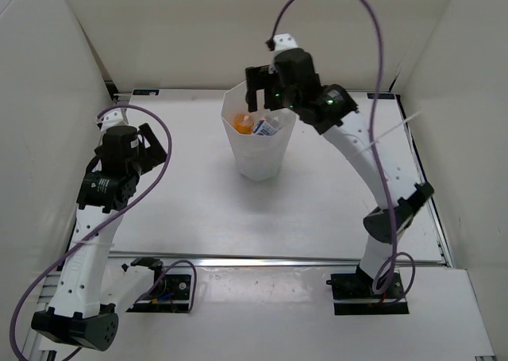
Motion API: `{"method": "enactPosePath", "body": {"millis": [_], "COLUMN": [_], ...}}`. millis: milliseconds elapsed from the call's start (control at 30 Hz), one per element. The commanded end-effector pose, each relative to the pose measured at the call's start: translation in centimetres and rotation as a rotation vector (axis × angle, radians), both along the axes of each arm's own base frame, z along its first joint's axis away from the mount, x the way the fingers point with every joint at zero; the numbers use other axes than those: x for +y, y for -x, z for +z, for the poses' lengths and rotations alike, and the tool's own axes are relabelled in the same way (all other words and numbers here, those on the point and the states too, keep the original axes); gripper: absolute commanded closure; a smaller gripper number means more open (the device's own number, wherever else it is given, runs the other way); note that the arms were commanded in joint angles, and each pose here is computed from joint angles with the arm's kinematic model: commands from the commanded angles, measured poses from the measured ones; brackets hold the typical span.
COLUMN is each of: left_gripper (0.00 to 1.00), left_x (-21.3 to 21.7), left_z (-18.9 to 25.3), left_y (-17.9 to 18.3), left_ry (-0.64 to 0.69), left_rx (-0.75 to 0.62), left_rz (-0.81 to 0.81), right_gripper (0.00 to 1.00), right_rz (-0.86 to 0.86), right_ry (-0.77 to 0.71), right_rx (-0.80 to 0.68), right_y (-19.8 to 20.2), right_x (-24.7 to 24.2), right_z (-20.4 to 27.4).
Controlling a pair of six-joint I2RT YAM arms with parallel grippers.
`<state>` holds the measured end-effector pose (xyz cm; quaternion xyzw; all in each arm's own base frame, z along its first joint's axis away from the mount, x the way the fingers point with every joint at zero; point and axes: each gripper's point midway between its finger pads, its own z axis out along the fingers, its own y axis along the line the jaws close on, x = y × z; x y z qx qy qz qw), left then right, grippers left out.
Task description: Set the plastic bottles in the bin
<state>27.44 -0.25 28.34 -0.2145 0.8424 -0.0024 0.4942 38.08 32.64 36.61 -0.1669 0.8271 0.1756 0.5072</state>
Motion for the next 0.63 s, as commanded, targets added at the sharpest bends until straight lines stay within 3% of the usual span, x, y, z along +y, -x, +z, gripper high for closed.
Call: {"method": "enactPosePath", "body": {"millis": [0,67,267,400,600], "left_gripper": [0.00,0.00,0.00,0.00,0.00], "left_x": [0.1,0.1,0.2,1.4,5.7], "left_z": [1.8,0.4,-3.4,-6.3,-9.3], "left_y": [-0.2,-0.1,0.7,1.5,3.2], "left_ry": [0.001,-0.005,0.039,0.030,-0.020], "left_rx": [-0.052,-0.019,0.052,0.109,0.133], "left_rz": [-0.003,-0.003,0.044,0.109,0.379], "right_gripper": [0.00,0.00,0.00,0.00,0.00], "right_rz": [-0.183,-0.243,-0.138,-0.152,-0.175], "right_ry": [-0.152,-0.174,-0.286,-0.298,-0.311], "right_rx": [-0.071,-0.021,0.293,0.344,0.313], "right_y": [1.8,1.7,4.8,6.1,6.4], "right_x": [-7.4,-10.6,-14.3,-15.9,-18.3], "right_z": [7.4,7.2,2.7,0.6,-0.3]}}
